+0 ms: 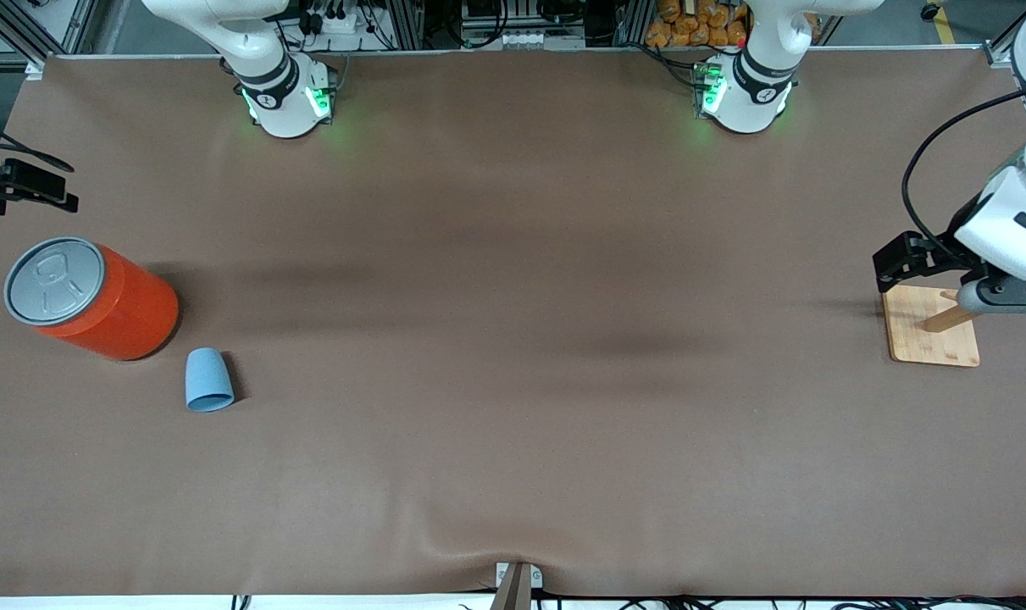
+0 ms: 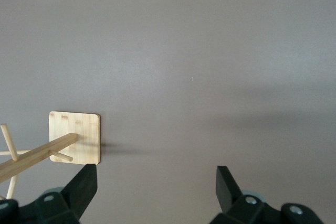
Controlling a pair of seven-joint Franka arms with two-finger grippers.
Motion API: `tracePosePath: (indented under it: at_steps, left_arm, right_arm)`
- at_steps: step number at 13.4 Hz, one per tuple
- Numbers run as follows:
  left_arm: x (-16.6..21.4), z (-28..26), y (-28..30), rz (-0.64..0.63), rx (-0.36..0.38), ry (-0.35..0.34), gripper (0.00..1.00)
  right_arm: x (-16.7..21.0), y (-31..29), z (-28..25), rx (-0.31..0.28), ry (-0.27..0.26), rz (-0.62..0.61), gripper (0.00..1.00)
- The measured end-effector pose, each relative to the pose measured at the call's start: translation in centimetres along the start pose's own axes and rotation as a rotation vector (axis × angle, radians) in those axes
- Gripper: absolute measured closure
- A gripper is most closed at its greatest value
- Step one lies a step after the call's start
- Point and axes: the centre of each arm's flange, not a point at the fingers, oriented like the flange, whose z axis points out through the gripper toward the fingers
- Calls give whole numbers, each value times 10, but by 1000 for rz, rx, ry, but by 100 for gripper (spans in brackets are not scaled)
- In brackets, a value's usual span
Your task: Flip cup
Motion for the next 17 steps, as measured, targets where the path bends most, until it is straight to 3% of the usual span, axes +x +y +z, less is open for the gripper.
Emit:
tracePosePath:
  at_steps: [8,17]
  left_arm:
    - [1,-11,-12,-1,-2,23,0]
    - [-2,-15,-14,14,-22,21,0]
  right_arm:
    - [3,-1,-2,-3,23,-4,0]
    - [23,-4,22,5,7,-9,0]
